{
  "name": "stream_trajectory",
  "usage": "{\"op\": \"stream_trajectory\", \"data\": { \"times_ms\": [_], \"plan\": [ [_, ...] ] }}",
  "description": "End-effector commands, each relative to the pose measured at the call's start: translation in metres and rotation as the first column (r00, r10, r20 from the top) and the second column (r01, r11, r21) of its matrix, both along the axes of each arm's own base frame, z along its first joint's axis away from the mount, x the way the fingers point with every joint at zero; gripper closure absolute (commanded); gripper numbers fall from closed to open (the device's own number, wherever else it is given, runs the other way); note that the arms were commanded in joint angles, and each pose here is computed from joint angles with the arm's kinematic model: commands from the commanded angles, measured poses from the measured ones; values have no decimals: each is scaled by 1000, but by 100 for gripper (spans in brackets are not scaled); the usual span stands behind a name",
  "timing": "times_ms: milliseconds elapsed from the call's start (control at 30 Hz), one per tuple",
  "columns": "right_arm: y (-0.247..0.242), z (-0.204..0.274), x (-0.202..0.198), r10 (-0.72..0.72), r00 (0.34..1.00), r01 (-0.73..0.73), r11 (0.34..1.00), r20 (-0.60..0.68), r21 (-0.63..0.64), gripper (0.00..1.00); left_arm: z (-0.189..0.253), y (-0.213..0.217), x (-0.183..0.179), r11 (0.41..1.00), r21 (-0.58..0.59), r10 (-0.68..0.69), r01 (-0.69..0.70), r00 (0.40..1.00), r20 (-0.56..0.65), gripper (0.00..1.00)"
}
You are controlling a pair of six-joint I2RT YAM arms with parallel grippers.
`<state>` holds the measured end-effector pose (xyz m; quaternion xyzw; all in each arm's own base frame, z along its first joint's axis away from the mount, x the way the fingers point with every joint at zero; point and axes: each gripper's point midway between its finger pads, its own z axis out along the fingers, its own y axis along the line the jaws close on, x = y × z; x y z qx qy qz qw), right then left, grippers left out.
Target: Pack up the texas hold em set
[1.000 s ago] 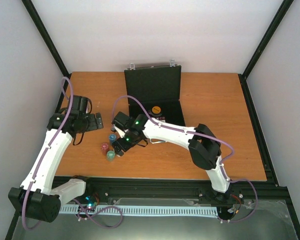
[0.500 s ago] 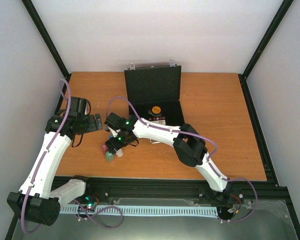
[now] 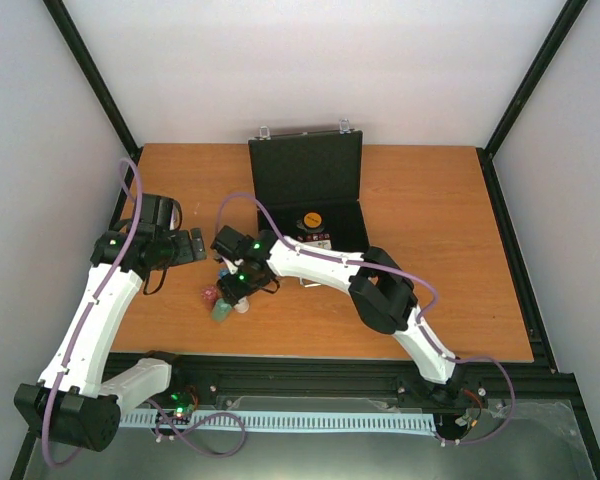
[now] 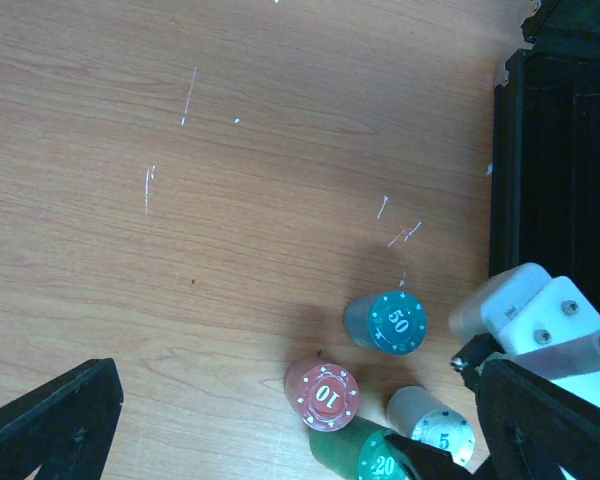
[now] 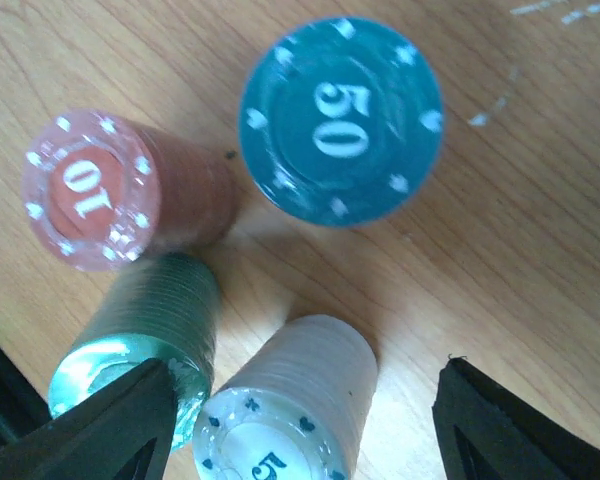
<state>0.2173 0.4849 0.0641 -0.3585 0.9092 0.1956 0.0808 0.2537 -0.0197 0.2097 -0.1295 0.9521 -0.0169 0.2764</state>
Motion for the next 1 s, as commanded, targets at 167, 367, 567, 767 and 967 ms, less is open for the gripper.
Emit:
{"op": "stream_trajectory", "data": {
  "times_ms": [167, 367, 567, 767, 967],
  "plan": [
    [-64, -17, -17, -18, 1000, 22, 981, 24, -192, 30, 5, 1, -1, 1000, -6, 3, -3, 1000, 18, 0],
    [-74, -14, -20, -20, 999, 27, 981, 37, -191, 30, 4, 0, 1, 1000, -10, -1, 1, 1000, 17, 0],
    [-58, -4, -14, -19, 999, 25, 989, 46, -146, 30, 4, -1, 1, 1000, -14, -5, 5, 1000, 16, 0],
    [-43, -1, -9, 6, 999, 1, 991, 52, -130, 28, 4, -2, -1, 1000, -20, -6, 6, 1000, 16, 0],
    [-23, 5, -3, 23, 999, -18, 995, 49, -98, 26, 5, -1, -1, 1000, -17, -5, 6, 1000, 17, 0]
  ]
}}
